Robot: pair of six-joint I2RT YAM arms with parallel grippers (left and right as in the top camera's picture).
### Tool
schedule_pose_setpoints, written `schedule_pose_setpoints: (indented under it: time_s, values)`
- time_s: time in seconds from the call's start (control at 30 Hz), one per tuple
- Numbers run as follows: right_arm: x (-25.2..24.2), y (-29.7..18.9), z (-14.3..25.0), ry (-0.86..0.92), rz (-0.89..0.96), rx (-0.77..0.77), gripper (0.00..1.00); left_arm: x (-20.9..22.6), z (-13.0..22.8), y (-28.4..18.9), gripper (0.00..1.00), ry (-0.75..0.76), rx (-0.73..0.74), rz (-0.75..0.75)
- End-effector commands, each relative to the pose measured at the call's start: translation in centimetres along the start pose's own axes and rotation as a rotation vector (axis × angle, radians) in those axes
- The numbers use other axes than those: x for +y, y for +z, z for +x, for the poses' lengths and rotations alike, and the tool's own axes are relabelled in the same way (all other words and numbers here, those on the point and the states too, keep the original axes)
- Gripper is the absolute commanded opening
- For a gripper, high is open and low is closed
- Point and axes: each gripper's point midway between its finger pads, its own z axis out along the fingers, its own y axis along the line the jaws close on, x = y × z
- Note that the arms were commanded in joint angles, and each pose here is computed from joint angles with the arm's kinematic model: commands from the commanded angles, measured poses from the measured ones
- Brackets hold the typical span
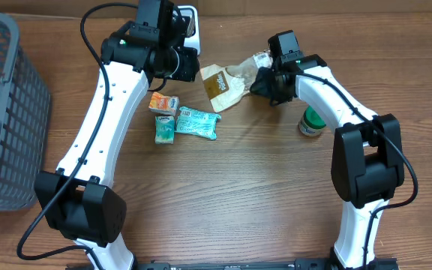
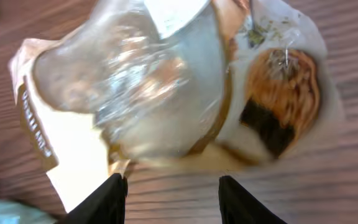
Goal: Scan the item barcode
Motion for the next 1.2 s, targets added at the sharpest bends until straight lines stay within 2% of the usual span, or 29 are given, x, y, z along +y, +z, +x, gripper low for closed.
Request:
schedule_pose_setpoints:
  time_s: [0.0,0.1,0.2,0.27,0.4,0.6,0.73,0.87,0.93,0.97,1.03,1.13,1.17]
  values:
    - [3.3,-0.9,-0.6,0.0,-0.155,0.006,0.47,0.9,0.1,0.4,0.41,0.021,0.003,-0.054]
    - [3.5,-0.7,-0.7,0.123,-0.164,0.011,0.53,1.1,0.0,0.4,0.43,0.021,0.002,-0.068]
    - [4.1,0.3,-0.1,0.248,-0.166,0.028,0.7,1.1,0.1,0.4,0.44,0.021,0.003,-0.068]
    - [4.8,1.4,0.2,0.281,-0.17,0.032,0.73,1.1,0.1,0.4,0.45,0.021,0.003,-0.068]
    - [3.7,3.4,0.6,0.392,-0.105,0.025,0.74,1.1,0.2,0.4,0.46,0.02,0.007,-0.069]
    - [1.9,5.4,-0.1,0.4,-0.031,-0.04,0.74,1.1,0.5,0.4,0.47,0.018,0.019,-0.07]
    - [0.4,5.2,-2.0,0.41,0.016,-0.132,0.74,1.1,0.6,0.4,0.47,0.017,0.023,-0.07]
    - [0.2,4.9,-3.8,0.416,-0.012,-0.189,0.73,1.1,0.7,0.4,0.47,0.017,0.029,-0.07]
    - [0.4,4.8,-4.6,0.413,-0.034,-0.215,0.66,1.1,0.8,0.4,0.47,0.017,0.033,-0.07]
    - [0.8,4.7,-5.1,0.406,-0.051,-0.233,0.42,1.1,0.9,0.4,0.47,0.016,0.037,-0.071]
    - [1.0,4.6,-5.4,0.402,-0.061,-0.242,0.22,1.1,1.0,0.4,0.47,0.016,0.04,-0.072]
    - [1.4,4.6,-5.3,0.324,-0.075,-0.23,0.13,1.6,1.1,0.4,0.46,0.013,0.044,-0.095]
    - [1.7,4.7,-4.9,0.26,-0.083,-0.211,0.06,1.6,1.1,0.4,0.46,0.013,0.046,-0.095]
